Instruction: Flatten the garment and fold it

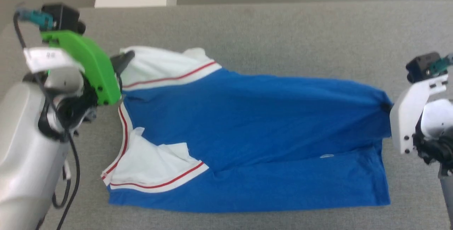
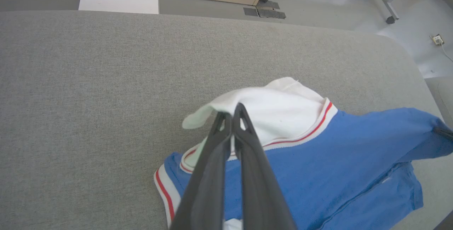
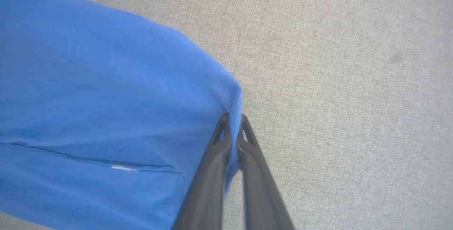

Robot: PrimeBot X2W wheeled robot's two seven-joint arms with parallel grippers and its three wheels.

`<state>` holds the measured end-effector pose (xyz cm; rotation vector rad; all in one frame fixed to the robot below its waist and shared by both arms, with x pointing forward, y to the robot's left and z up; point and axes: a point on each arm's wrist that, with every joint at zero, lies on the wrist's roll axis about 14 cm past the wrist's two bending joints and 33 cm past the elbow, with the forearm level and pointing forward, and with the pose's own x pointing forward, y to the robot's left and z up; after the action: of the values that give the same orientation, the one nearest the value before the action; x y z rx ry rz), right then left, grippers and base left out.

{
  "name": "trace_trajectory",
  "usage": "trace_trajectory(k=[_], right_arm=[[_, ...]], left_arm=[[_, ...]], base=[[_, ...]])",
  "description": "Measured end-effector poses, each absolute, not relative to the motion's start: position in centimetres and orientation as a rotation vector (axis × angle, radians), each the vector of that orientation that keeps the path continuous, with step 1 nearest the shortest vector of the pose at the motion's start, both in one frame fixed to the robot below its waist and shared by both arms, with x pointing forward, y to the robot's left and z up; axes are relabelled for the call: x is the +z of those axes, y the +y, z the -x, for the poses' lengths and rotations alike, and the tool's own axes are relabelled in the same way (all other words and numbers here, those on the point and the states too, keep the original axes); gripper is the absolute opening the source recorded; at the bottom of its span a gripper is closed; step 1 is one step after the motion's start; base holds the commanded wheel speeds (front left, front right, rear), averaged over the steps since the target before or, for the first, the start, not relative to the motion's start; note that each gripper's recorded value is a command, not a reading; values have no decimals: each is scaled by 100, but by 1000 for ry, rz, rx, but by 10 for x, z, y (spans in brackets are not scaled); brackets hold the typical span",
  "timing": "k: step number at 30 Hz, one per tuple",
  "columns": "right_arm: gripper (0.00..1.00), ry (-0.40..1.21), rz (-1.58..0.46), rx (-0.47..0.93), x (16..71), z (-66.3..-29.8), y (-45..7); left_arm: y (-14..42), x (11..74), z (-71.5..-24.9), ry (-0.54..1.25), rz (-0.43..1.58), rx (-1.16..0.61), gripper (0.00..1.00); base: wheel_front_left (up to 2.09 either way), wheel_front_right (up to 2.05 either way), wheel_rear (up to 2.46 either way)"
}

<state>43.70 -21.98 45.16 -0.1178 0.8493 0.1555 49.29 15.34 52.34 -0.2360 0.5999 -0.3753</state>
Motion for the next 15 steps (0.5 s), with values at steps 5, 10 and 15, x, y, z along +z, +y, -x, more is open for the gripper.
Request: trace_trajectory(k=[5, 10, 15], right_arm=[[0, 846, 100, 160, 453, -418, -218], [0, 865, 74, 172, 446, -402, -213], [0, 905, 64, 183, 433, -392, -209]], left_arm=[[167, 522, -461, 597, 255, -329, 0], [175, 509, -430, 625, 297, -288, 0], [181, 487, -405, 683, 351, -248, 0]], base=[[0, 0, 0], [0, 0, 0], [0, 0, 0]])
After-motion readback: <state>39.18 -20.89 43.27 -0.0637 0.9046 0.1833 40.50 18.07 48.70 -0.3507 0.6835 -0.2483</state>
